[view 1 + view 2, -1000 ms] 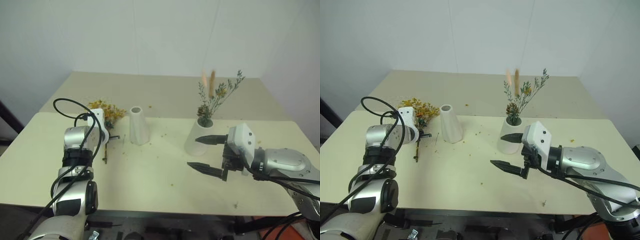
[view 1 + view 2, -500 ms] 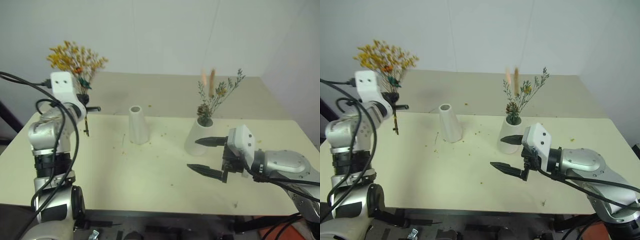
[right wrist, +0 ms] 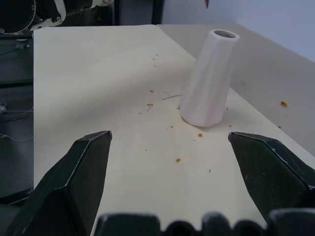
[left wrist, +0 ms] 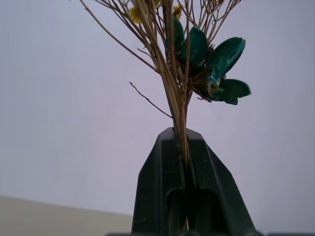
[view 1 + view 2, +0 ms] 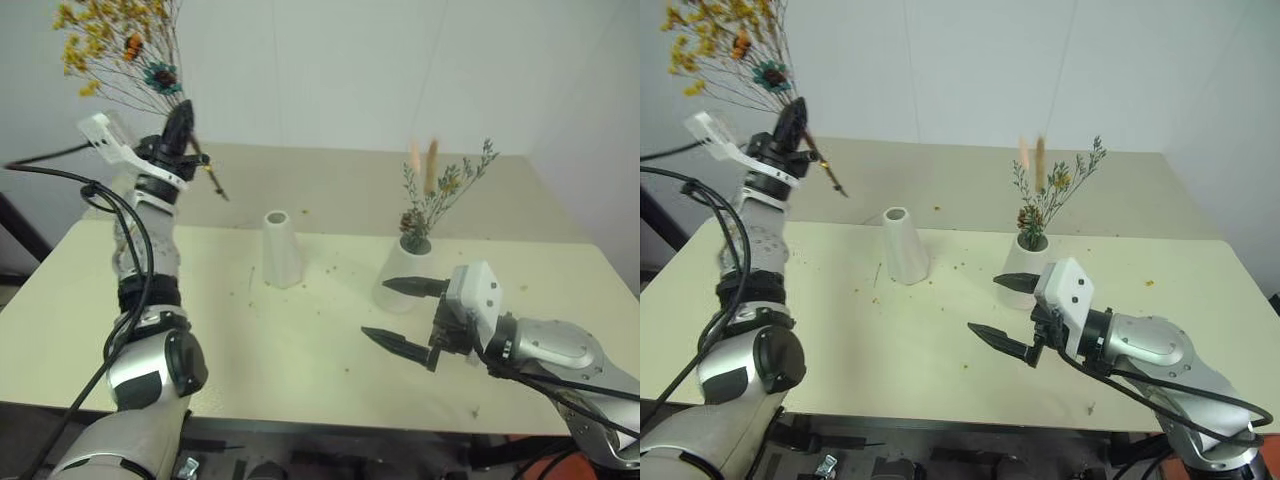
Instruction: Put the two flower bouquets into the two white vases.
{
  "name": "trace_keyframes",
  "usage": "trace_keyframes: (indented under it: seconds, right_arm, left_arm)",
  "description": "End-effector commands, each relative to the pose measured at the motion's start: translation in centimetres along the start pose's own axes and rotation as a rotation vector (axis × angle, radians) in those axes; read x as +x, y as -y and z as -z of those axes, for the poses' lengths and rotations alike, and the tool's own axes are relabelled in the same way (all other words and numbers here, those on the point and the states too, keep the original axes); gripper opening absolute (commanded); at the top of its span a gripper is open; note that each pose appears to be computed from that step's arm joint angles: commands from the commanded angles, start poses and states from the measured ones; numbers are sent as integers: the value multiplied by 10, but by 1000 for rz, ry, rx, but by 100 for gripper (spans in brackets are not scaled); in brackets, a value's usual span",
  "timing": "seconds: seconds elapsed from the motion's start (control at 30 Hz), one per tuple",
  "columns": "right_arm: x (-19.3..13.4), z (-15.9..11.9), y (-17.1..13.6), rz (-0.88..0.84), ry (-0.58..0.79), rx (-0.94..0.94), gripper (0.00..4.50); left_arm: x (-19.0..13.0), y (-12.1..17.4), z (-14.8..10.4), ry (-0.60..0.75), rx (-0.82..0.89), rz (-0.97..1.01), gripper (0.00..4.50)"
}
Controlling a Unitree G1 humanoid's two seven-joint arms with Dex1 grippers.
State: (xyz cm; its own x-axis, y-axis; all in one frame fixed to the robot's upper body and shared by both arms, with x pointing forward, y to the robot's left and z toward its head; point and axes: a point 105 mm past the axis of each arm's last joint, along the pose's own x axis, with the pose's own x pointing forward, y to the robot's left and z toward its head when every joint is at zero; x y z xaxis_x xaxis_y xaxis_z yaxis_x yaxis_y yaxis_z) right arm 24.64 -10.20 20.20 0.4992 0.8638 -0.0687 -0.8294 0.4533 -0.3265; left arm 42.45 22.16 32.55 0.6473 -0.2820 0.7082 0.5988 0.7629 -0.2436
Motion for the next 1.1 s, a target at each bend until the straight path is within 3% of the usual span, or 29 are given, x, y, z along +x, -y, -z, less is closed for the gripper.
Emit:
trace_keyframes:
  seconds: [0.03, 0.27, 0.6, 1.1]
  right_arm:
    - [-2, -12, -2, 47, 45, -68, 450]
    - [-2, -5, -5, 139, 43, -67, 450]
    - [0, 0, -12, 192, 39, -61, 450]
    - [0, 3, -6, 194, 22, -80, 450]
  left_arm:
    - [13, 14, -18, 117, -90, 135, 3]
    - [28, 24, -13, 103, -225, 209, 3]
    - [24, 42, 26, -75, -184, 309, 3]
    - [5, 29, 39, -129, -144, 275, 3]
